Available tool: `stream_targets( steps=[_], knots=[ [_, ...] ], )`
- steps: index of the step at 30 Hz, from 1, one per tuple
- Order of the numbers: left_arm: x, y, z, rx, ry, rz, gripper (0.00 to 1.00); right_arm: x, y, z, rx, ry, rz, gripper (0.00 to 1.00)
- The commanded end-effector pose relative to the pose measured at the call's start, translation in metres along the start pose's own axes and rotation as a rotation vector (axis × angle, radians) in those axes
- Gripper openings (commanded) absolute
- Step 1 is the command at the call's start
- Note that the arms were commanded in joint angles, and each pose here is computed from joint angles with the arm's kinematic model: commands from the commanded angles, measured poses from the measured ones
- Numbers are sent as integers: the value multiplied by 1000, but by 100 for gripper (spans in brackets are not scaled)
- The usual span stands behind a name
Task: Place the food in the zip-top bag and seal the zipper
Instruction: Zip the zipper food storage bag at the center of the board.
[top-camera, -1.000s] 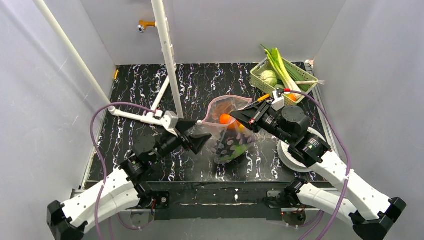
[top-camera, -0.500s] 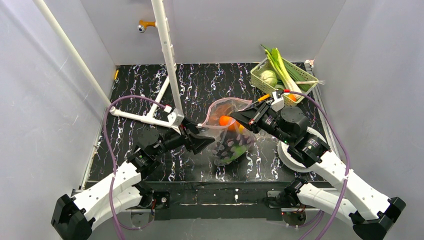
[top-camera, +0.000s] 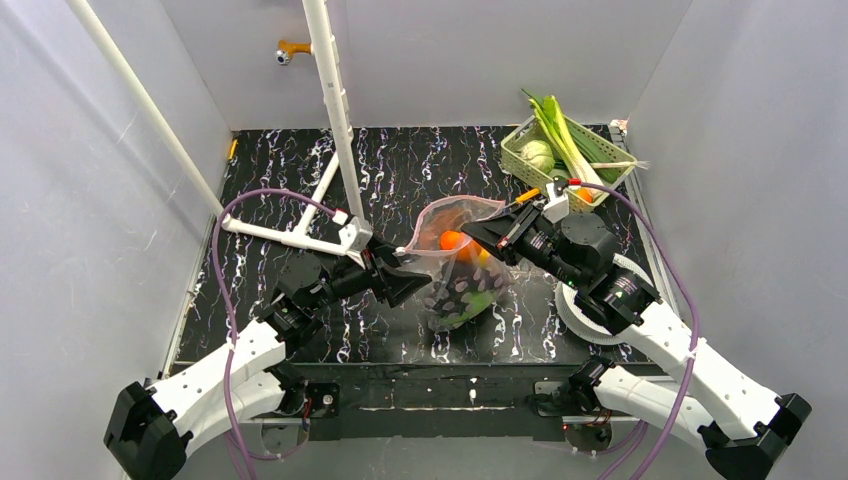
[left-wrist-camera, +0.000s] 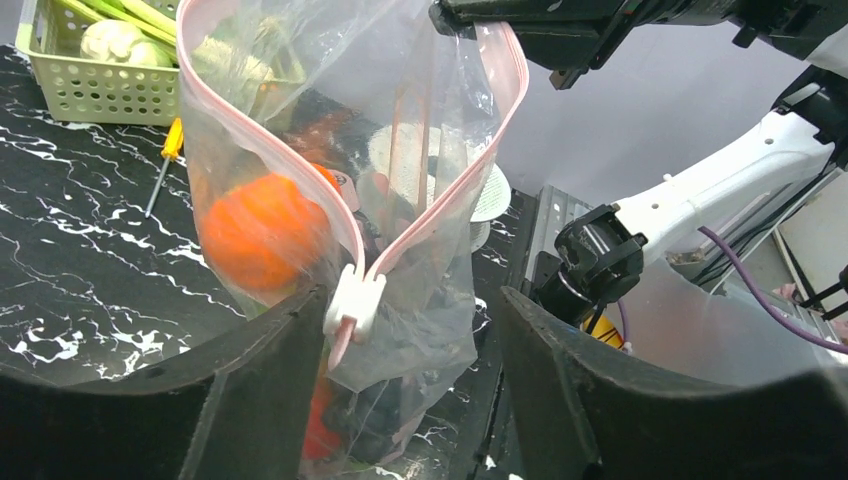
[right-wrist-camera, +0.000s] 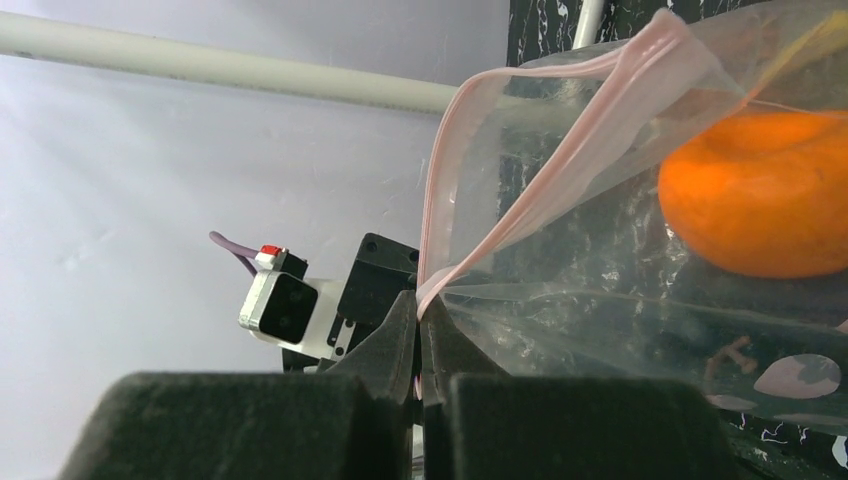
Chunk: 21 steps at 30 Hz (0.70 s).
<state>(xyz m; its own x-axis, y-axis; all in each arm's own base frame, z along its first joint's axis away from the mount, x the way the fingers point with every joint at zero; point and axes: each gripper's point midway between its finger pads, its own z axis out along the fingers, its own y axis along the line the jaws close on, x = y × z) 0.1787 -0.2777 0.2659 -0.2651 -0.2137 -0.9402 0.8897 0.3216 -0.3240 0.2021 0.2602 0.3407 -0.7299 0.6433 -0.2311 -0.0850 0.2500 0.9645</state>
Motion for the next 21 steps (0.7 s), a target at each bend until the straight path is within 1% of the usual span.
stream_targets(
  steps=[1,2,3,4,5,6,7,9,11,12,14,16,18,21],
  knots=[
    [-5,3,-1,-19,-32,2,59,-12,33,-5,-102,-50,-16,1],
    [-5,4,0,-19,-33,1,50,-11,33,-4,-101,-48,-17,1],
    [-7,4,0,-20,-32,7,37,-11,32,-3,-99,-44,-20,1],
    [-10,3,1,-19,-23,21,26,-9,33,-2,-104,-36,-32,4],
    [-12,3,2,-24,-4,38,14,-7,34,-2,-115,-24,-59,9],
    [-14,3,2,-27,18,56,6,-3,34,-3,-131,-5,-126,17],
    [-15,3,2,-25,39,72,1,0,33,-4,-138,9,-198,27],
    [-19,-2,-1,3,73,98,0,1,22,-6,-113,21,-378,49],
    [-20,-10,-4,43,112,133,0,-5,-1,-11,-11,29,-560,65],
    [-20,-12,-6,57,136,148,0,-9,-9,-17,35,40,-655,70],
    [-18,-15,-9,83,189,176,0,-16,-25,-33,133,72,-816,79],
    [-17,-17,-11,114,246,193,0,-23,-35,-49,194,106,-959,84],
    [-15,-19,-11,145,298,199,0,-29,-40,-63,238,127,-1050,87],
    [-13,-16,-9,160,367,208,0,-27,-30,-75,202,160,-1131,91]
  ],
)
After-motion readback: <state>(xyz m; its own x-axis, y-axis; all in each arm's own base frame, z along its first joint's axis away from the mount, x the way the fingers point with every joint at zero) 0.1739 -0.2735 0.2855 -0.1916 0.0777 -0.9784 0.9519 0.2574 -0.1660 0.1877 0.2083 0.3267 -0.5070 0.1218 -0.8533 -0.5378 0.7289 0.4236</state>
